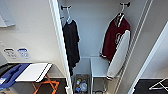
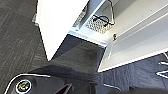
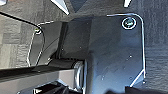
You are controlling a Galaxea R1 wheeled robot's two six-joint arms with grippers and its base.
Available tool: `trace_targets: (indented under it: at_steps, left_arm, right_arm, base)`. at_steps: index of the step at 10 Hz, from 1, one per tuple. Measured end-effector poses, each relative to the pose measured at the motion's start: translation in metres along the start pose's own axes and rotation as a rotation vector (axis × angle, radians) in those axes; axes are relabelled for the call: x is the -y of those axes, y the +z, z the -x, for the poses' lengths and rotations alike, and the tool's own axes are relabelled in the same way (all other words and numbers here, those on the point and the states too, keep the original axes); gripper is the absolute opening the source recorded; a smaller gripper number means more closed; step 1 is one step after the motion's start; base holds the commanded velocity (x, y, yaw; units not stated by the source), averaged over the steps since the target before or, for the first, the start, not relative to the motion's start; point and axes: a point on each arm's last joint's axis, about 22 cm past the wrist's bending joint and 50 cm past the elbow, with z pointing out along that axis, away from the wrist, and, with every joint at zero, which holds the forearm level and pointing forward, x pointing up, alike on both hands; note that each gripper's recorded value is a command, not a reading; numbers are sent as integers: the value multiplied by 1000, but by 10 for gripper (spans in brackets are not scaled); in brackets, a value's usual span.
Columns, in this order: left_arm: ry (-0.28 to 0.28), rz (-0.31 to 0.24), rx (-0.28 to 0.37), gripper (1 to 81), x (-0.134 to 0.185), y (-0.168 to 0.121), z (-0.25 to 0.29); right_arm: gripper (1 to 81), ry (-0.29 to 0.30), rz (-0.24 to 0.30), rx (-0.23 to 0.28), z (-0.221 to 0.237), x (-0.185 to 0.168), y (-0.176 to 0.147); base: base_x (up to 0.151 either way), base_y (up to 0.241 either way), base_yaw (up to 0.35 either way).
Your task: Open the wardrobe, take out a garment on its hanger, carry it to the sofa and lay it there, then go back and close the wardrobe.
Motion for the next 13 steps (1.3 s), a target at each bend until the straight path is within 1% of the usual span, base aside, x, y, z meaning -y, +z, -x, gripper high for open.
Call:
trace_targets:
  at_steps: [3, 4, 5, 6, 7, 10, 12, 13]
  left_arm:
    - [-107, 43, -119, 811, -11, 6, -44]
    - [-127, 61, -156, 811, -16, 8, -58]
    - [-149, 78, -183, 811, -22, 10, -69]
    - [-171, 92, -196, 811, -28, 13, -79]
    - [-186, 104, -212, 811, -32, 16, -94]
    - [-177, 139, -255, 811, -49, 25, -131]
    - [-150, 181, -253, 811, -73, 33, -135]
    - [-147, 197, -252, 811, -84, 36, -136]
  right_arm:
    - [811, 2, -5, 2, 0, 7, 3]
    - [811, 1, -2, 5, -2, 9, 5]
    - [811, -1, 10, 16, -3, 11, 7]
    - [811, -2, 16, 23, -4, 13, 9]
    - [811, -2, 13, 22, -6, 16, 11]
    - [811, -5, 16, 16, -13, 15, 11]
    - [811, -7, 18, 13, -16, 14, 11]
    - [811, -8, 19, 12, -19, 14, 12]
  base:
    - [0, 0, 0]
    - [0, 0, 0]
    - [0, 0, 0]
    - [0, 0, 0]
    - [0, 0, 0]
    - [0, 0, 0]
    - [0, 0, 0]
    - [0, 0, 0]
